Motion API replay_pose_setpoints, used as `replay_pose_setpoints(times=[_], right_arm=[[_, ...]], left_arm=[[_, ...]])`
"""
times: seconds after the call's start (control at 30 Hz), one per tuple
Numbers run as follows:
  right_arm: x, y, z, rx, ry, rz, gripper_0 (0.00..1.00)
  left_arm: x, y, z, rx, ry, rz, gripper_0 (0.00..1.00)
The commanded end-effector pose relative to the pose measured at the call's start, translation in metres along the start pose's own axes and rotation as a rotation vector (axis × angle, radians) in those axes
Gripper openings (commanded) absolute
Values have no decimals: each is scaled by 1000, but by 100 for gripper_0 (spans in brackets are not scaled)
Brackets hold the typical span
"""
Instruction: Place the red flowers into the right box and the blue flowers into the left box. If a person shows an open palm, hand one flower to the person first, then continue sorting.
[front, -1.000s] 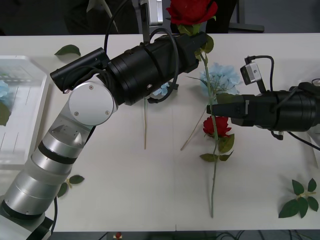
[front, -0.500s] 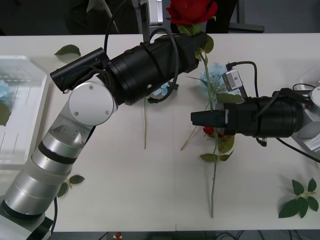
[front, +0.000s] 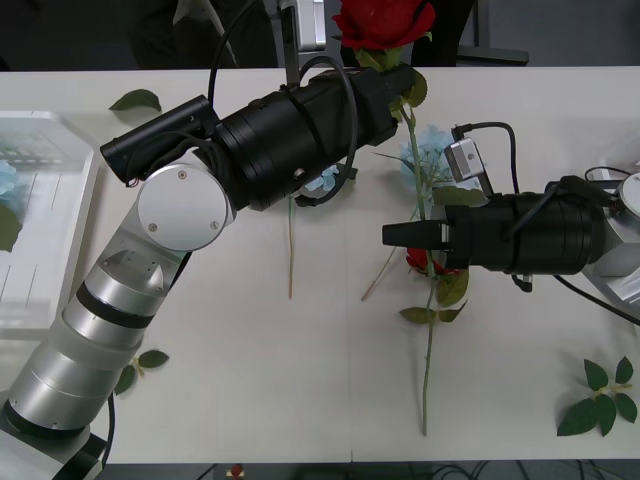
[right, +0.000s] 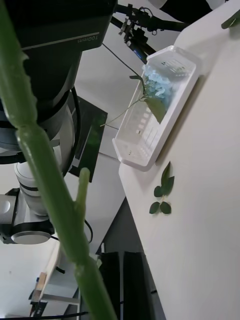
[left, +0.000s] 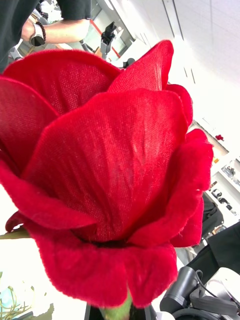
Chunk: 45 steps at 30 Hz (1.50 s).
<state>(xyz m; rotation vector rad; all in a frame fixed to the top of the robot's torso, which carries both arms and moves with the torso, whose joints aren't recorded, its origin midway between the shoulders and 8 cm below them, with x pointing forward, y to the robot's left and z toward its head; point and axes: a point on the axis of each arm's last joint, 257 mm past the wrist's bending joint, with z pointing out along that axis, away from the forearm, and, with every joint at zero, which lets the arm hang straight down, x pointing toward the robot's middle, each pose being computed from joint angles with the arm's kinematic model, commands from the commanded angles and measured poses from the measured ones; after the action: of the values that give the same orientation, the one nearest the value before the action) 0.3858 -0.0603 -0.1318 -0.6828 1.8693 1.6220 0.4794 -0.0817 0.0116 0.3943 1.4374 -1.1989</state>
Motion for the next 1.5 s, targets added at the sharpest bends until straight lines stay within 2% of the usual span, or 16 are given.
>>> replay_pose_setpoints(times=[0.03,0.13,0.17,0.23,0.3,0.33,0.57,0.73,0.9,1.2,1.33,1.5], right_arm=[[-9,20,11,-43,0,-24,0],[-10,19,11,-41,-2,-24,0],[-8,19,11,-41,3,-24,0],[-9,20,11,-43,0,-24,0],[-9,20,11,-43,0,-24,0],[-9,19,11,-42,0,-24,0],[-10,19,10,-39,-1,-25,0],[-12,18,8,-33,-4,-28,0],[-15,4,-4,34,11,-68,0],[-39,-48,-75,332,55,-156,0],[-58,-74,-129,512,66,-180,0],[-78,-104,-210,727,74,-193,0]], left_arm=[[-15,-24,8,47,-32,-18,0],[-14,-24,8,49,-30,-21,0],[-14,-24,8,49,-30,-21,5],[-14,-23,8,48,-30,-20,71],[-15,-24,8,51,-32,-26,93],[-15,-23,7,49,-31,-24,100],[-7,-16,-7,55,31,-40,100],[0,6,-54,48,218,-54,100],[-4,33,-96,1,337,-61,100],[-8,126,-198,-350,550,-76,100],[-1,182,-238,-602,620,-28,100],[4,236,-260,-878,625,36,100]])
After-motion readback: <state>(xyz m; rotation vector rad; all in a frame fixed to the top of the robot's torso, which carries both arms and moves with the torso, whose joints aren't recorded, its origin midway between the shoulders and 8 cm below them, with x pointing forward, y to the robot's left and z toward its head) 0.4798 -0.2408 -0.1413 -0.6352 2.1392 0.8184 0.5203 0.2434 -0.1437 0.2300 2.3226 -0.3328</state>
